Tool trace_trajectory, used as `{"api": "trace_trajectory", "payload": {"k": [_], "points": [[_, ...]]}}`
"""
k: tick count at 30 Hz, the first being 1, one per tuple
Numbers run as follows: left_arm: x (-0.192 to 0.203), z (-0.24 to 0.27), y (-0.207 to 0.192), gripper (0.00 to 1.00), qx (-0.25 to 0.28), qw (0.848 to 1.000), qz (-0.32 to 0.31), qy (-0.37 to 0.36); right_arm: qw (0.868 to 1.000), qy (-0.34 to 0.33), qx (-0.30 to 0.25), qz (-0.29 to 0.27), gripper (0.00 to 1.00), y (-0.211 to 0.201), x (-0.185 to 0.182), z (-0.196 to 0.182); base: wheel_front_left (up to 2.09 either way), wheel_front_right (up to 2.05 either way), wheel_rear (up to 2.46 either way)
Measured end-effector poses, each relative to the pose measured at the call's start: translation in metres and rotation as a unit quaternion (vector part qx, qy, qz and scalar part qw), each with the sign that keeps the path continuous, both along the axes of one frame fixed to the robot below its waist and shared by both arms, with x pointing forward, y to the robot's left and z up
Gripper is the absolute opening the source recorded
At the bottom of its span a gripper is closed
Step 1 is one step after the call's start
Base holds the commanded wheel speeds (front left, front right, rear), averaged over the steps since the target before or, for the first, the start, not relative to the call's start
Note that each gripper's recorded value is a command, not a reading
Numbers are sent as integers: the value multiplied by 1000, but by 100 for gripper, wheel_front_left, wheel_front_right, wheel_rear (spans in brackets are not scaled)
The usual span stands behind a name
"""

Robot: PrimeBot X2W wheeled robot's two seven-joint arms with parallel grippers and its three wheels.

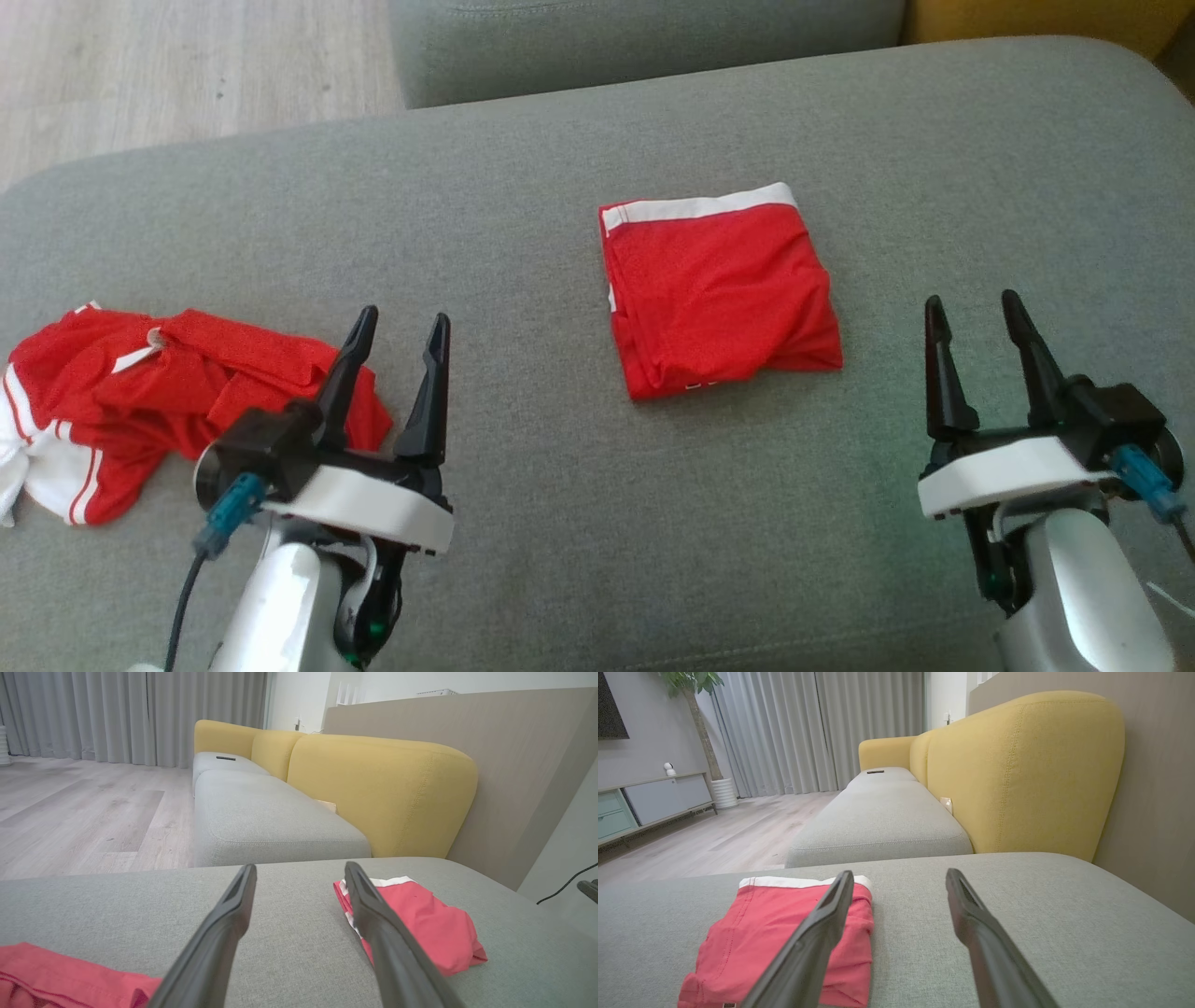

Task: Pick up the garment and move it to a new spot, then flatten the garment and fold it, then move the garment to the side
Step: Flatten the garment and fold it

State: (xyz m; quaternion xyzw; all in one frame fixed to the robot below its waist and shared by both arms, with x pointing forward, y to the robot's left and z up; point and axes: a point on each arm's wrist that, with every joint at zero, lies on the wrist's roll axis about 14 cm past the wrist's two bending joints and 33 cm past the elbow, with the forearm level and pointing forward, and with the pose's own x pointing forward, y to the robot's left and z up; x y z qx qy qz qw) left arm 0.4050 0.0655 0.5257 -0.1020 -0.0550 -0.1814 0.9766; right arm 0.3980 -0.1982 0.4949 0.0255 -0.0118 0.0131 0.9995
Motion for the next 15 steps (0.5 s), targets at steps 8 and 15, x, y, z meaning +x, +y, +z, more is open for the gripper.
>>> {"api": "trace_trajectory", "payload": {"k": [8,15], "points": [[2,-10,-2,100,0,1000,-4,13,1000,15,0,-2,47,1,5,-10,0,0,0],[14,-16,5,100,1,1000,3,18,998,45,-3,32,0,24,45,-22,0,0,0]]}}
